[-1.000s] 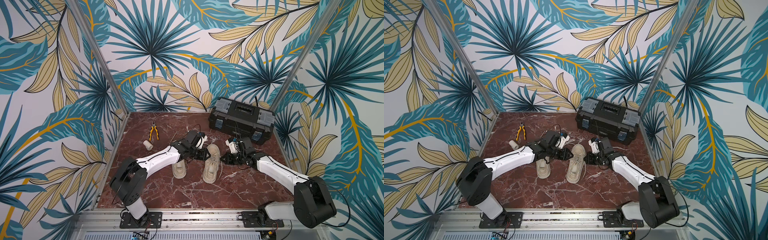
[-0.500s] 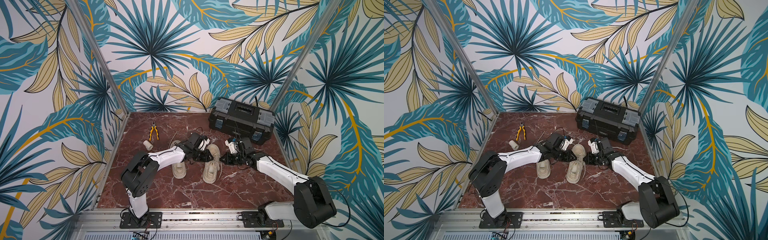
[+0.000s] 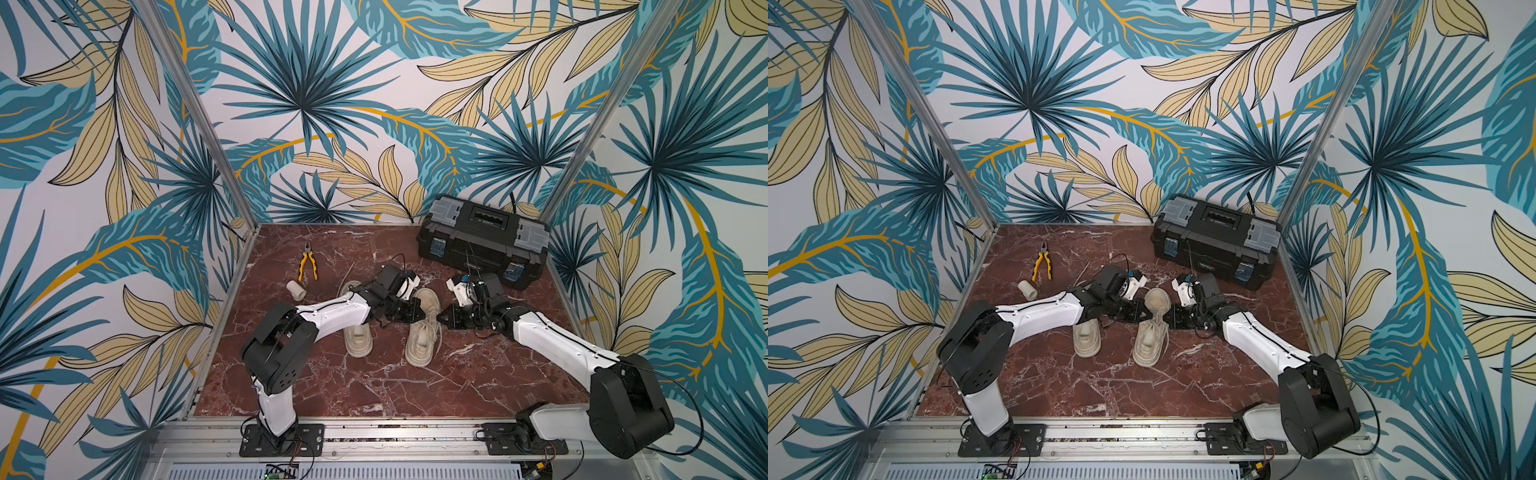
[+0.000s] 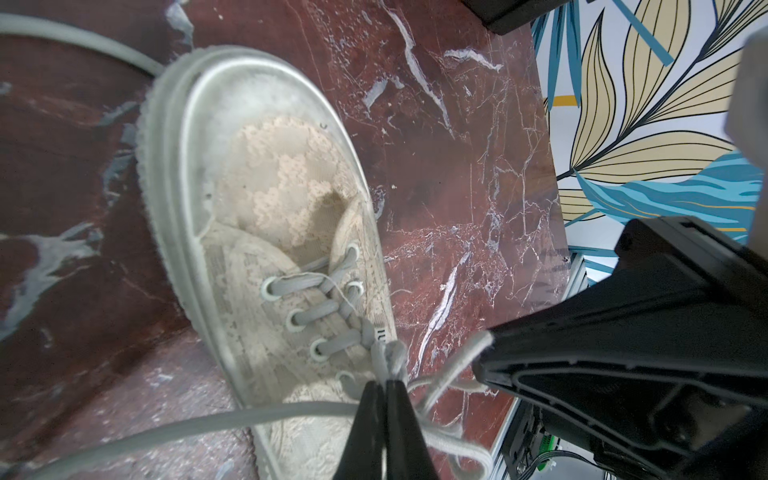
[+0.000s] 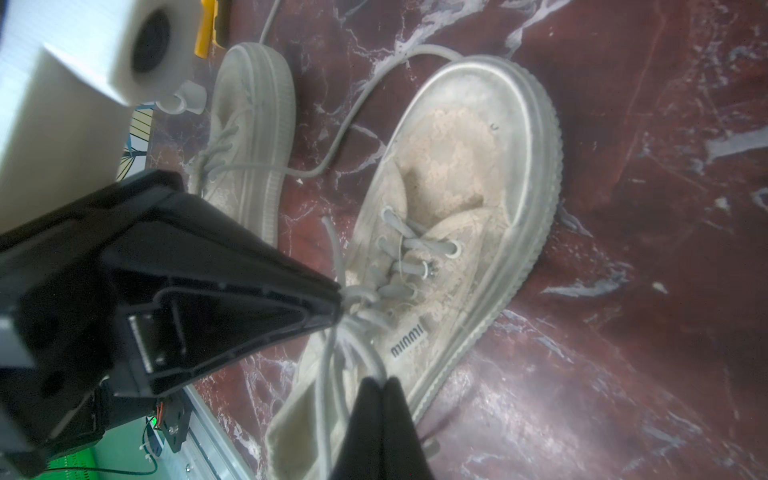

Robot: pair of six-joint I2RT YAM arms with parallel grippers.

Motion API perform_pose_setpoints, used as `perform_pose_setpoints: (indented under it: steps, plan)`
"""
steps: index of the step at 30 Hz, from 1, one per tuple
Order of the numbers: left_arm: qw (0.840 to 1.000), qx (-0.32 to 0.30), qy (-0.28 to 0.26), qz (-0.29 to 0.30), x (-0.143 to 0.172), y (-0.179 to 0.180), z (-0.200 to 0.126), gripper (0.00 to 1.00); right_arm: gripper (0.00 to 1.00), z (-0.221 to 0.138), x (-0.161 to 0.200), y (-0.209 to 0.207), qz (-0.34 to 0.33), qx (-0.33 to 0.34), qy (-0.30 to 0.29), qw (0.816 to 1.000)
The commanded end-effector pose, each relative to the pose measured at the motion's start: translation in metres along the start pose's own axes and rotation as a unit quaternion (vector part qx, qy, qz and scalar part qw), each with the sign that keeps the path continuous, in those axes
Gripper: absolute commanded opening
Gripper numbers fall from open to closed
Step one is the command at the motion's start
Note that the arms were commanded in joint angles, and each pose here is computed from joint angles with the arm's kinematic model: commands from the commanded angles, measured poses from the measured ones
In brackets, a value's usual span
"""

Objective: Tie the shoes
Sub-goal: Cross the shoelace with the shoelace.

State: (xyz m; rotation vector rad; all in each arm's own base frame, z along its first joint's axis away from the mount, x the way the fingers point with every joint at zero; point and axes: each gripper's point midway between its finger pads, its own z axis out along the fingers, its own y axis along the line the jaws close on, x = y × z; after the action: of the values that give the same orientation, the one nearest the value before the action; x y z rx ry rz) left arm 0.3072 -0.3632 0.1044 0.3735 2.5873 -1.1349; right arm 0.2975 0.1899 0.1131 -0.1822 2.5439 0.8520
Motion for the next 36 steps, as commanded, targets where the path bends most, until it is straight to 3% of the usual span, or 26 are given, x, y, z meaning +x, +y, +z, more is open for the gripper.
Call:
perform_pose_setpoints:
  steps: [1, 20, 36]
  plan:
    - [0.999, 0.013, -0.031, 0.022, -0.017, -0.018, -0.015, 0.06, 0.0, -0.001, 0.002, 0.01, -0.016, -0.01, 0.011, 1.0]
    - [0.998, 0.011, -0.047, 0.032, -0.019, -0.023, -0.022, 0.04, 0.0, 0.031, 0.022, 0.007, -0.02, 0.005, 0.071, 0.997]
    - [0.998, 0.013, -0.032, 0.057, -0.012, -0.032, -0.016, 0.05, 0.0, 0.03, 0.007, 0.014, -0.032, 0.003, 0.051, 0.998]
